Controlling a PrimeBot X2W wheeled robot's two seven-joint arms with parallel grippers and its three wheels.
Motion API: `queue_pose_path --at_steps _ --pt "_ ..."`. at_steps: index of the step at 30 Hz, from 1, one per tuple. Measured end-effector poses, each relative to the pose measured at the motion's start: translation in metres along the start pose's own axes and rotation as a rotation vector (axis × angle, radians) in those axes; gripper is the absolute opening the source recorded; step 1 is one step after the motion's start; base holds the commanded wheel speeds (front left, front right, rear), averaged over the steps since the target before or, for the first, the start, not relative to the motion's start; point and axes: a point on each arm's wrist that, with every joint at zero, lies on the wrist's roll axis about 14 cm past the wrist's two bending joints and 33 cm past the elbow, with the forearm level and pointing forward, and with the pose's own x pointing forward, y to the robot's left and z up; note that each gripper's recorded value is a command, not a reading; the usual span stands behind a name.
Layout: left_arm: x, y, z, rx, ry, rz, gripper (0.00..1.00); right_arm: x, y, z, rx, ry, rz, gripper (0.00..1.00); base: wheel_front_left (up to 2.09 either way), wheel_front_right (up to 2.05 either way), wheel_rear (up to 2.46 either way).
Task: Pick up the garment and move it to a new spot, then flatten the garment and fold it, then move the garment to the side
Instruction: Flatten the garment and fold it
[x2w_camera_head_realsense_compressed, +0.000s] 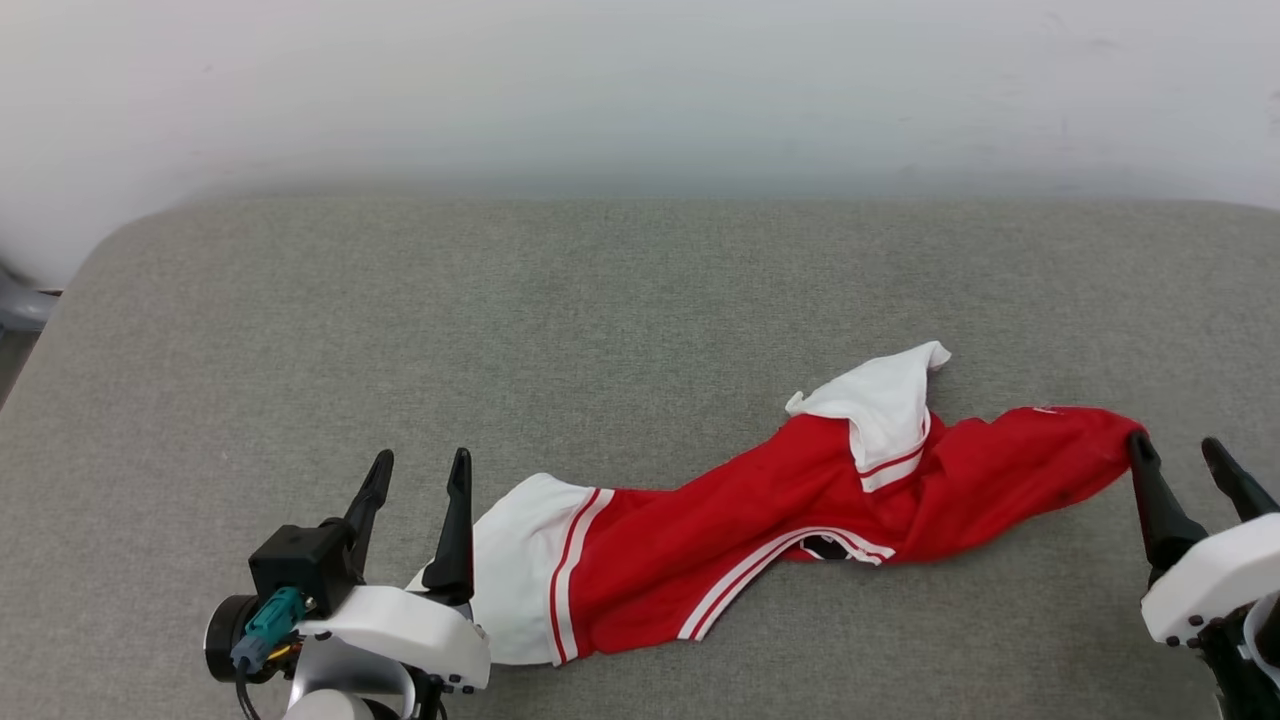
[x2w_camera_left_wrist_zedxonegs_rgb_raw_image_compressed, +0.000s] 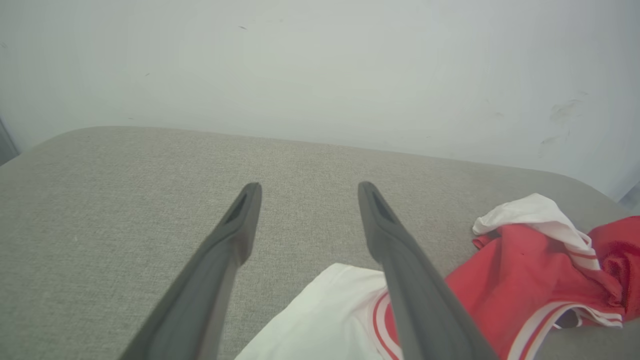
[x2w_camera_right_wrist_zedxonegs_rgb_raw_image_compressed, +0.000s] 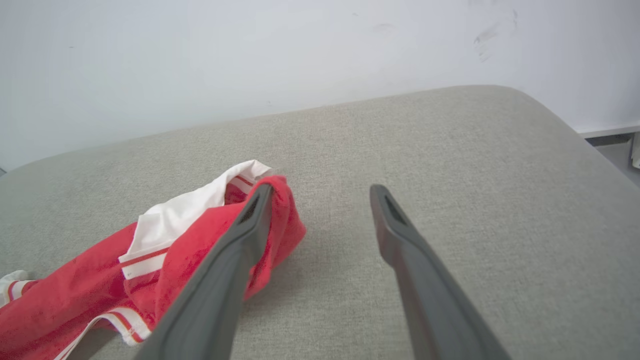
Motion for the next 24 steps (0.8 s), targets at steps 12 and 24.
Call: queue_pose_path --at_steps 12,24 --pt "0.002 0.008 -0.004 -0.015 0.002 0.028 1.0 0.02 0.054 0.018 -0.127 0.116 0.165 1.0 0.0 0.0 0.0" --pt "0.018 0.021 -0.011 -0.028 -0.001 0.062 1.0 0.077 0.076 -0.036 -0.148 0.464 0.252 1.0 0.0 0.0 0.0"
